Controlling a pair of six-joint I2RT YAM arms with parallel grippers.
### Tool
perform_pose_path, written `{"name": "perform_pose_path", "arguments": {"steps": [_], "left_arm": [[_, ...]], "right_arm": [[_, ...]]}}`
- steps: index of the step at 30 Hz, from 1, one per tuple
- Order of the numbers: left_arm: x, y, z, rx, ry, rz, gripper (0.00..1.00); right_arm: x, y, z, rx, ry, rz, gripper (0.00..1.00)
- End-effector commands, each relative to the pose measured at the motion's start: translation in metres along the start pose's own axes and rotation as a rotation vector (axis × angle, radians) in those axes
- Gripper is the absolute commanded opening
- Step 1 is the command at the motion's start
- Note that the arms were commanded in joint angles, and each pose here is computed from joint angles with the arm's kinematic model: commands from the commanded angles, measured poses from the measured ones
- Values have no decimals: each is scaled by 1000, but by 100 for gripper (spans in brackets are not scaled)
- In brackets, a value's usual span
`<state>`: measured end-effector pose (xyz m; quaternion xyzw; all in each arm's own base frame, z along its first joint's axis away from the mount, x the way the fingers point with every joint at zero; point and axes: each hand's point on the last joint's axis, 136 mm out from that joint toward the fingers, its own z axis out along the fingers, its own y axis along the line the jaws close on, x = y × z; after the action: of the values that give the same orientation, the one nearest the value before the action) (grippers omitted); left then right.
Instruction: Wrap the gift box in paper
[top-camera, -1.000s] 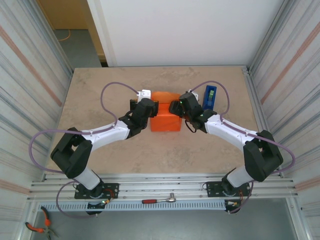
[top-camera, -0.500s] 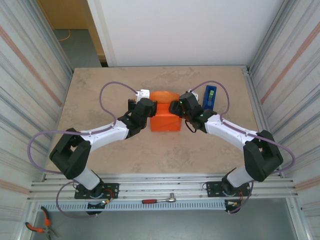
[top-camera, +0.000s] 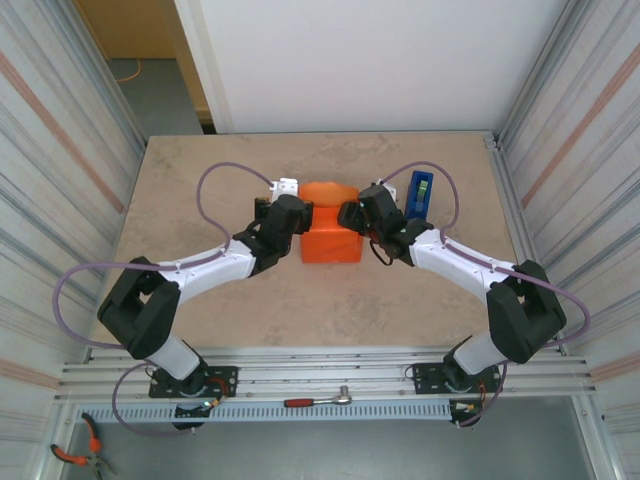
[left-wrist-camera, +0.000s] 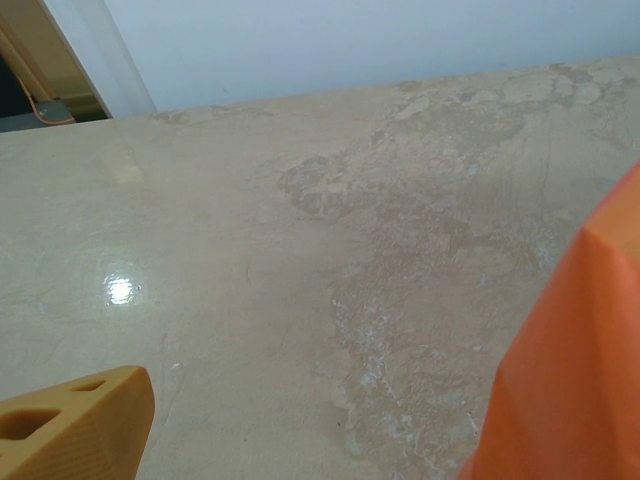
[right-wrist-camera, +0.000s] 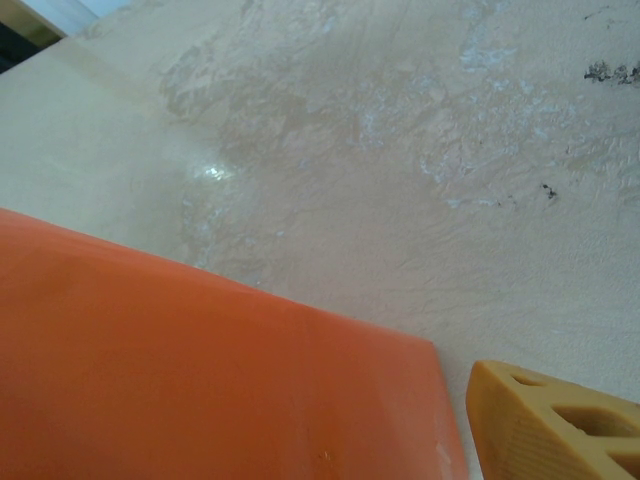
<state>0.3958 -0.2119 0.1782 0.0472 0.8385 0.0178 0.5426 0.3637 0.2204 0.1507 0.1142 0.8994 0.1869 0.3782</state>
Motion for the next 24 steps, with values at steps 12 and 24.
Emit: {"name": "perform_pose_path", "arguments": {"steps": [12,24], "left_arm": [[-42,-30,-27,214,-89,-104,89],[-24,-61,-19,263,-58,-65,90]], "right_arm": [[57,-48,9,174,185,-82,76],[57,-48,8,176,188,-90,76]]}}
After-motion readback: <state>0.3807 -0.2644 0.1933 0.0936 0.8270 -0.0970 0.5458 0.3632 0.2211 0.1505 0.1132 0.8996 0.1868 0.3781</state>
